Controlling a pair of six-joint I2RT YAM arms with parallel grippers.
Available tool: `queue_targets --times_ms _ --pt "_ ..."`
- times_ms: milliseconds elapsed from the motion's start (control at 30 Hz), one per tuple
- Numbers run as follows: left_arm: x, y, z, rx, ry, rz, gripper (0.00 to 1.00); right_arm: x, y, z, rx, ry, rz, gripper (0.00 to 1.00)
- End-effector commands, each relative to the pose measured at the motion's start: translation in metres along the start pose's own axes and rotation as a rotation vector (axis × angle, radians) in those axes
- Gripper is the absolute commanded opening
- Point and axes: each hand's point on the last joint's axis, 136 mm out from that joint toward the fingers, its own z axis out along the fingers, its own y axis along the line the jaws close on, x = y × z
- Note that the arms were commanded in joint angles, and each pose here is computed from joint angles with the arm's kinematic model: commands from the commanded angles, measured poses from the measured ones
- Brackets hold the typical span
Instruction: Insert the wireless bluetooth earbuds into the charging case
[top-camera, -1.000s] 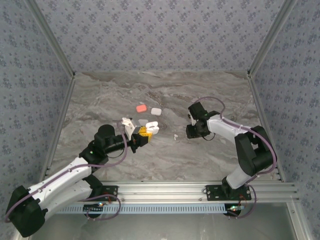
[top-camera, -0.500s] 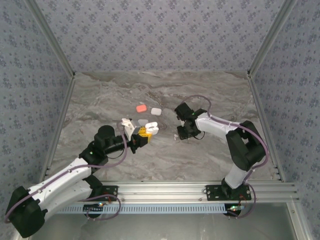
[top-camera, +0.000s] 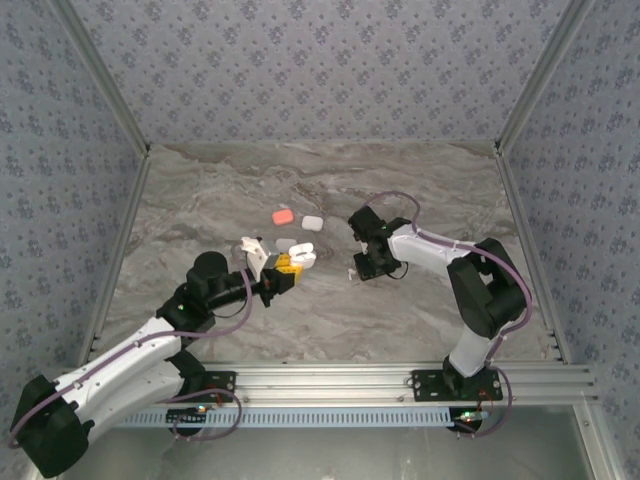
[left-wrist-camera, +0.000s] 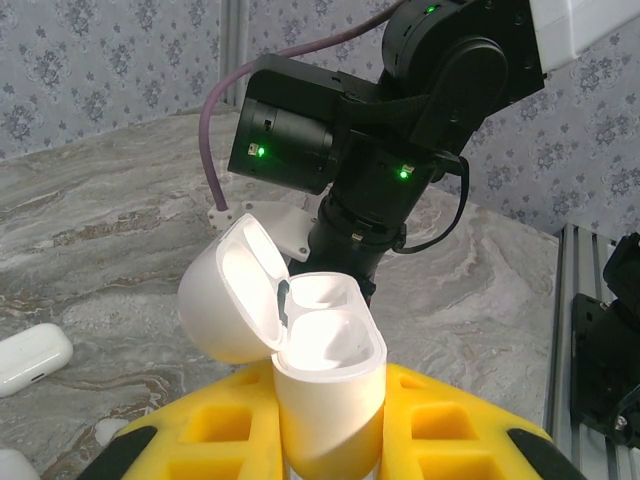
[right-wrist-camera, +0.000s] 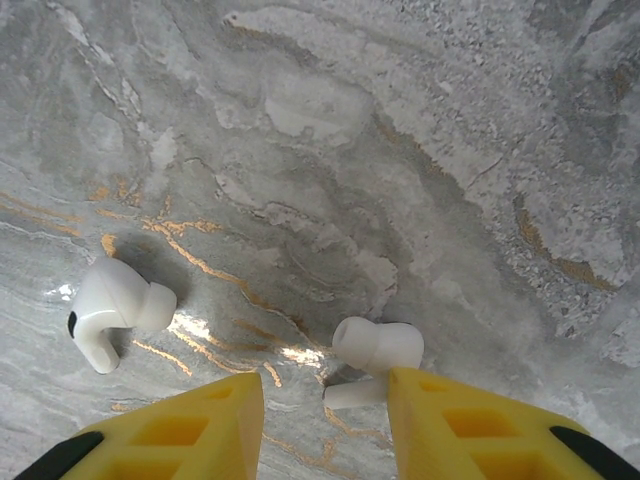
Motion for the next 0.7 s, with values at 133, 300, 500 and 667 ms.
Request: queue_targets --times_ms 133,300,500,667 --pt "-0.004 -0.002 -0.001 0.003 -0.015 0.021 0.00 0.008 -0.012 0.007 0.029 0.049 0.033 0.40" --pt "-0.005 -0.002 -0.002 0.003 -0.015 0.024 0.00 0.012 -0.019 0.008 0.044 0.063 0.045 0.40" --pt "-0.005 -0.002 -0.001 0.002 -0.014 0.024 0.00 0.010 -0.022 0.003 0.033 0.043 0.054 0.40" --pt "-0.005 -0.001 0.000 0.003 -0.013 0.024 0.01 0.004 -0.017 -0.004 0.020 0.029 0.034 0.41"
